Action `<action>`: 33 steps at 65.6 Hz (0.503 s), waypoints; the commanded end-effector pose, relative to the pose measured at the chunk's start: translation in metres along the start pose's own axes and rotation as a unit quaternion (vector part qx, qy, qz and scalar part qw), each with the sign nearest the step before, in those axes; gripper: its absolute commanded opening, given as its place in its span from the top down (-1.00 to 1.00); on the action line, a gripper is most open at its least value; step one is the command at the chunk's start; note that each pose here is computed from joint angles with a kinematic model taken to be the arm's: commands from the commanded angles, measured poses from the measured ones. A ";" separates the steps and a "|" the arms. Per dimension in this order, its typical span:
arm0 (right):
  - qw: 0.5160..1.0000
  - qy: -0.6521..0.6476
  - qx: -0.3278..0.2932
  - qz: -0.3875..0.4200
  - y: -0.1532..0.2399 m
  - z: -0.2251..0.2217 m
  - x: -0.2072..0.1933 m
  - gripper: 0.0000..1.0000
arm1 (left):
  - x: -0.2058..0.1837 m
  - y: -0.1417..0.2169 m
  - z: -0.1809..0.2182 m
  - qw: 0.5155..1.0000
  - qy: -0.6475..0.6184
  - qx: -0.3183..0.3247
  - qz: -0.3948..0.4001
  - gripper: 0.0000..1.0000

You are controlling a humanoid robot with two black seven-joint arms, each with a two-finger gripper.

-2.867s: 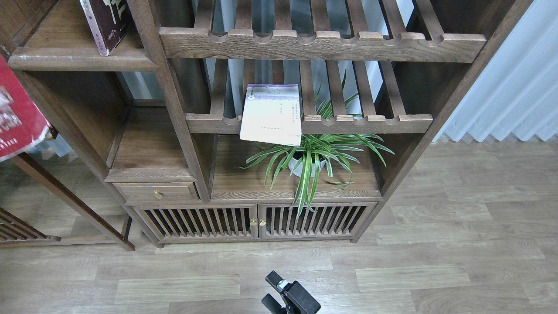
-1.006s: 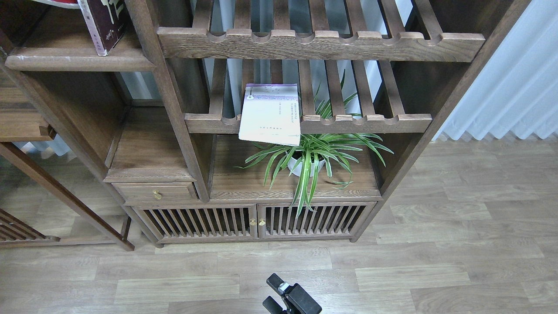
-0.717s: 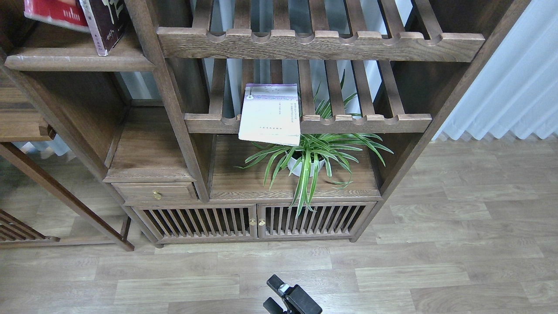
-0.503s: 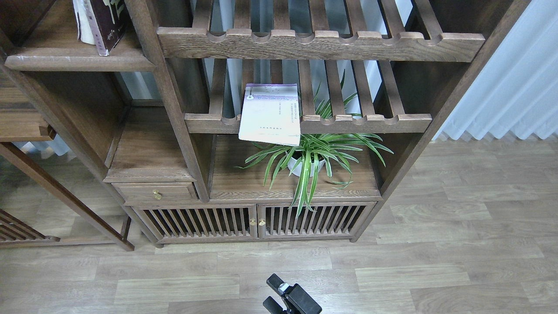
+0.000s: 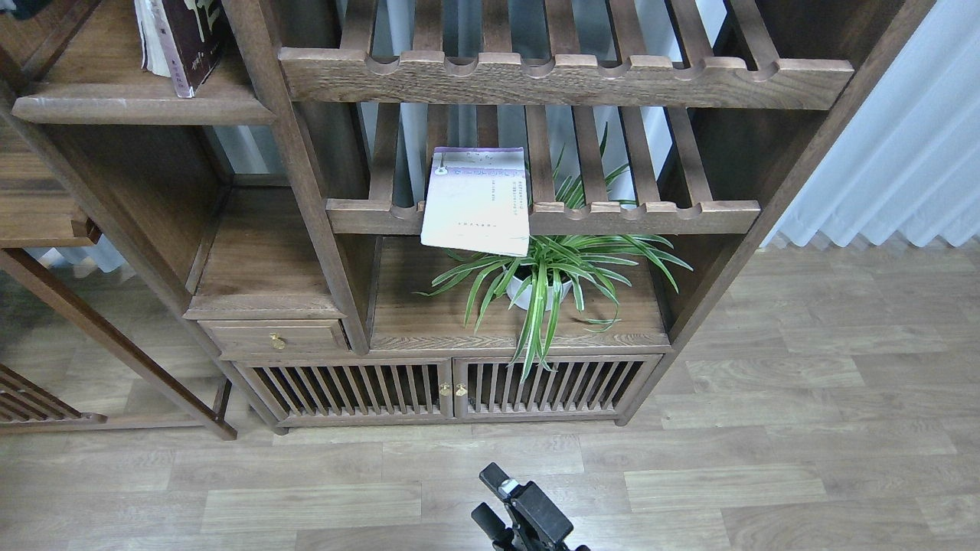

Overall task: Organize books on shelf
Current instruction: 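Place the red book on the side shelf with the left gripper, then reach the right gripper to the white booklet on the middle shelf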

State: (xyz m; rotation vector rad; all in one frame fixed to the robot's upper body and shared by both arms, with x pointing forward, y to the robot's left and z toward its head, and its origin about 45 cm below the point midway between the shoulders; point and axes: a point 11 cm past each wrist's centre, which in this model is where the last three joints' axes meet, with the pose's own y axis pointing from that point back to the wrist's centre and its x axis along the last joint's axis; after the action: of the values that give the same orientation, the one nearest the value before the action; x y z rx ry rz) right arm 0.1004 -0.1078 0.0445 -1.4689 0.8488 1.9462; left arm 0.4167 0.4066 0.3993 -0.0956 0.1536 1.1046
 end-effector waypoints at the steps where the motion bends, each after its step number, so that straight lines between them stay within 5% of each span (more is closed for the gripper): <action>1: 1.000 0.003 0.002 -0.001 -0.002 -0.004 -0.001 -0.99 | -0.003 0.015 -0.023 1.000 0.013 0.011 -0.002 -0.13; 33: 0.999 0.043 0.001 0.004 -0.022 -0.032 0.001 -0.99 | -0.019 0.074 -0.170 0.979 0.185 0.077 0.023 -0.24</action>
State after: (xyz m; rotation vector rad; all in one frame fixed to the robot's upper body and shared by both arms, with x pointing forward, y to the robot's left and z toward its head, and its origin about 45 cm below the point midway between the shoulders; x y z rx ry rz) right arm 0.1266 -0.1160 0.0376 -1.5229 0.8850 1.9049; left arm 0.3417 0.4026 0.2597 -0.1445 0.5085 1.1062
